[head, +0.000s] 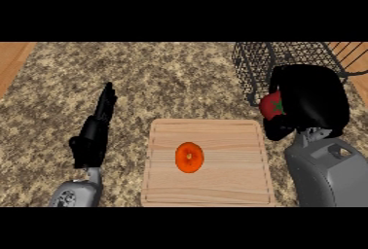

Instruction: Pick the tomato from the cutting board and place it in the tiered basket

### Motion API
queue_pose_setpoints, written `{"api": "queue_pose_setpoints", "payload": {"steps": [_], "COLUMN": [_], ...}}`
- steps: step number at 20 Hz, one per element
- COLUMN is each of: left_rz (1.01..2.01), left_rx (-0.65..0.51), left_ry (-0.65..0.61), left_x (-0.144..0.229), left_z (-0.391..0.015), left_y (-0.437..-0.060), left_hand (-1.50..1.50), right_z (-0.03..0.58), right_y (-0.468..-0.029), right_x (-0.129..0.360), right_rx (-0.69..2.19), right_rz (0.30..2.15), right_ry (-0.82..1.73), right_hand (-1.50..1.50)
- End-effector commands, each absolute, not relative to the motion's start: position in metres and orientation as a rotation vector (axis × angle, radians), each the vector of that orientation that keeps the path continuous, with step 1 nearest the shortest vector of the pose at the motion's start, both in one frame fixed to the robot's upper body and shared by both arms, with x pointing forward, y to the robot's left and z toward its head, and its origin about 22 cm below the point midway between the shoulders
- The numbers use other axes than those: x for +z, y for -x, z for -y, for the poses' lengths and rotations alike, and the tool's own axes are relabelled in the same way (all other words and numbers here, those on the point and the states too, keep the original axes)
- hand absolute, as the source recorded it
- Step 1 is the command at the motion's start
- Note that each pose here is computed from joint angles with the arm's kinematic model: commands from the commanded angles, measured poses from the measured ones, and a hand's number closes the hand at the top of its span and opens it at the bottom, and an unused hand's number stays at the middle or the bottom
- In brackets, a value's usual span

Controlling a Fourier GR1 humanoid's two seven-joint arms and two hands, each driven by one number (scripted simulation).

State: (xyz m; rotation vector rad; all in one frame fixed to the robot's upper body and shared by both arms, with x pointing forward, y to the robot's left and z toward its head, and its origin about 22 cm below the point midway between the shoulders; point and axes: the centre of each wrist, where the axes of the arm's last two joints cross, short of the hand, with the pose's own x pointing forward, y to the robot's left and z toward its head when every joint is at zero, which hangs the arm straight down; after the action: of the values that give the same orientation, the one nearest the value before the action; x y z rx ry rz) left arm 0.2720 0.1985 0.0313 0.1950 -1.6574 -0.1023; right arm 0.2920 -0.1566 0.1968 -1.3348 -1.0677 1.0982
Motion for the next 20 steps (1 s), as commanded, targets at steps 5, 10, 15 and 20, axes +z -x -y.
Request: {"api": "queue_pose_setpoints", "payload": {"steps": [5, 10, 15, 20], "left_rz": [1.672, 1.658, 1.674, 1.665], "left_rx": [-0.111, -0.113, -0.105, -0.104], "left_ry": [-0.198, -0.177, -0.189, -0.195], "left_x": [0.042, 0.028, 0.033, 0.028], "left_z": [-0.196, -0.198, -0.205, -0.206], "left_y": [-0.254, -0.270, -0.270, -0.266], "left_hand": [0.00, 0.00, 0.00, 0.00], "right_z": [0.179, 0.179, 0.194, 0.216], "right_y": [-0.281, -0.298, -0.337, -0.368], "right_x": [0.284, 0.312, 0.309, 0.306], "right_rx": [0.959, 0.796, 0.805, 0.762], "right_rz": [1.133, 1.241, 1.236, 1.233], "right_ry": [1.343, 1.184, 1.168, 1.230], "right_hand": [1.50, 1.50, 1.50, 1.50]}}
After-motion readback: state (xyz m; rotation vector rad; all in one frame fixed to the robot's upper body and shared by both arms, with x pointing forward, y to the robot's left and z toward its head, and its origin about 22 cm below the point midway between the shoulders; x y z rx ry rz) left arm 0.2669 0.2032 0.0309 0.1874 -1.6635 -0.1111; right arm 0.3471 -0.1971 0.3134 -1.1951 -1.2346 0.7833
